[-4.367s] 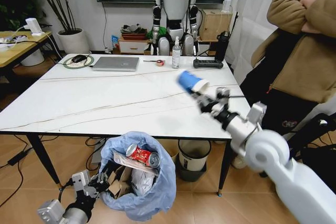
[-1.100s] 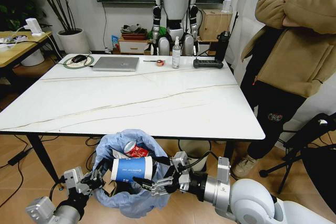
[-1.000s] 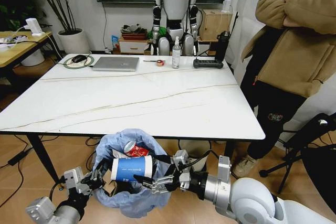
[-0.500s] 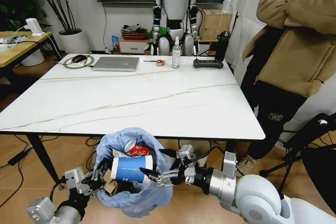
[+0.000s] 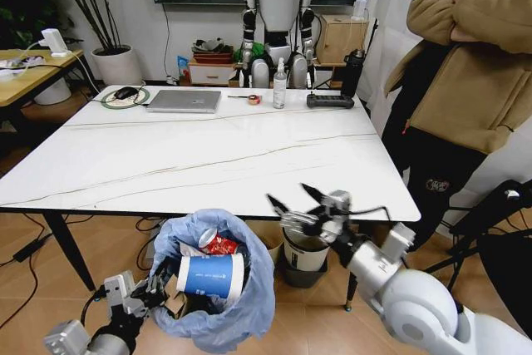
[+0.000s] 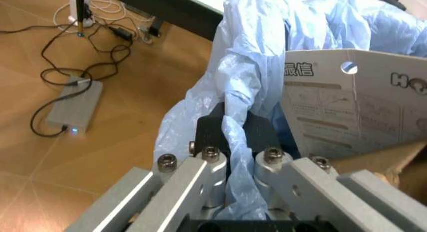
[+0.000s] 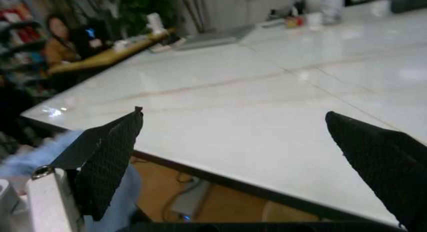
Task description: Pick up the trash bin and place the trash from the table into it.
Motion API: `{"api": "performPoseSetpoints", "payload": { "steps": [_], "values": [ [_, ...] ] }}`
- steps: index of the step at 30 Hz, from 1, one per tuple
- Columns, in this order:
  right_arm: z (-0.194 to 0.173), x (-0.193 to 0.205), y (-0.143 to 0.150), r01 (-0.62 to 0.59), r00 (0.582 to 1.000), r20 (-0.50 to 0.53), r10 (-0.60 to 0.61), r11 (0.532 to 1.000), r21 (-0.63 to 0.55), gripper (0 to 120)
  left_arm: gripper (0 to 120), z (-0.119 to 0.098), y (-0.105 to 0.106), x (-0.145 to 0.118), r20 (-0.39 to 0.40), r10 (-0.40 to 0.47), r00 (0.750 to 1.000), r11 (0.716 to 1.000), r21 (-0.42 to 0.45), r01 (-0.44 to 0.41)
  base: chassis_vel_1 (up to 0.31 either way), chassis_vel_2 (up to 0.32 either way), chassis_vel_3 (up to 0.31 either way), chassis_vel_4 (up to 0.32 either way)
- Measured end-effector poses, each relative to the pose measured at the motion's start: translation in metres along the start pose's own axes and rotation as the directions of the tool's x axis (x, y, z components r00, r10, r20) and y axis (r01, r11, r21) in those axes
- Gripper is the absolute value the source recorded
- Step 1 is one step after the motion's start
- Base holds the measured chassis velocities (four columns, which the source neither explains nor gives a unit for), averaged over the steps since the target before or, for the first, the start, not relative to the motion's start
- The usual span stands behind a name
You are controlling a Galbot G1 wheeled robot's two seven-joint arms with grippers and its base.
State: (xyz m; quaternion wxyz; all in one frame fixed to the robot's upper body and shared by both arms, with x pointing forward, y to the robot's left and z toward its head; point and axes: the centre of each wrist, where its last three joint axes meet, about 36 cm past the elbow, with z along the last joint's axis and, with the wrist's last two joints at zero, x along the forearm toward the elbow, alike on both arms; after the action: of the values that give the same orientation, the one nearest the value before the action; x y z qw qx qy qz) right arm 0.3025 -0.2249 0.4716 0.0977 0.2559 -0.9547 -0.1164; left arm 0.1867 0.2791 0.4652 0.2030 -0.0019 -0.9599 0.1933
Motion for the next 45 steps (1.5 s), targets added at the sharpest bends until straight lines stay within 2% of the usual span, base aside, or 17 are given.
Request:
{"api": "performPoseSetpoints", "payload": {
  "steps": [5,15,19,21,22,24,32,45],
  "values": [
    [0.019,0.035,-0.025,-0.194,0.981,0.015,0.194,0.981,0.018,100,0,0.001,0.007,-0.006,-0.02,0.012,1.0,1.0,-0.025,-0.012,0.0,0.0,0.0,0.0],
    [0.037,0.077,-0.039,-0.328,0.94,0.121,0.318,0.942,0.071,100,0,-0.002,0.012,-0.021,-0.04,0.06,0.997,0.995,-0.079,-0.063,0.0,0.0,0.0,0.0],
    [0.037,0.09,-0.042,-0.393,0.904,0.219,0.366,0.915,0.095,100,0,-0.006,0.015,-0.027,-0.037,0.076,0.996,0.992,-0.102,-0.08,0.0,0.0,0.0,0.0],
    [0.037,0.091,-0.041,-0.398,0.902,0.223,0.37,0.913,0.092,100,0,-0.006,0.015,-0.027,-0.038,0.077,0.996,0.991,-0.103,-0.08,0.0,0.0,0.0,0.0],
    [0.038,0.096,-0.038,-0.436,0.878,0.25,0.409,0.898,0.06,100,0,-0.005,0.017,-0.029,-0.043,0.08,0.996,0.991,-0.108,-0.085,0.0,0.0,0.0,0.0],
    [0.04,0.102,-0.037,-0.463,0.861,0.264,0.435,0.885,0.053,100,0,-0.005,0.017,-0.03,-0.048,0.088,0.995,0.989,-0.118,-0.093,0.0,0.0,0.0,0.0],
    [0.042,0.104,-0.037,-0.47,0.856,0.275,0.439,0.88,0.06,100,0,-0.002,0.017,-0.033,-0.033,0.092,0.995,0.984,-0.15,-0.096,0.0,0.0,0.0,0.0],
    [0.042,0.102,-0.036,-0.464,0.859,0.273,0.432,0.884,0.059,100,0,0.0,0.015,-0.034,-0.029,0.116,0.993,0.984,-0.136,-0.119,0.0,0.0,0.0,0.0]
  ]
}}
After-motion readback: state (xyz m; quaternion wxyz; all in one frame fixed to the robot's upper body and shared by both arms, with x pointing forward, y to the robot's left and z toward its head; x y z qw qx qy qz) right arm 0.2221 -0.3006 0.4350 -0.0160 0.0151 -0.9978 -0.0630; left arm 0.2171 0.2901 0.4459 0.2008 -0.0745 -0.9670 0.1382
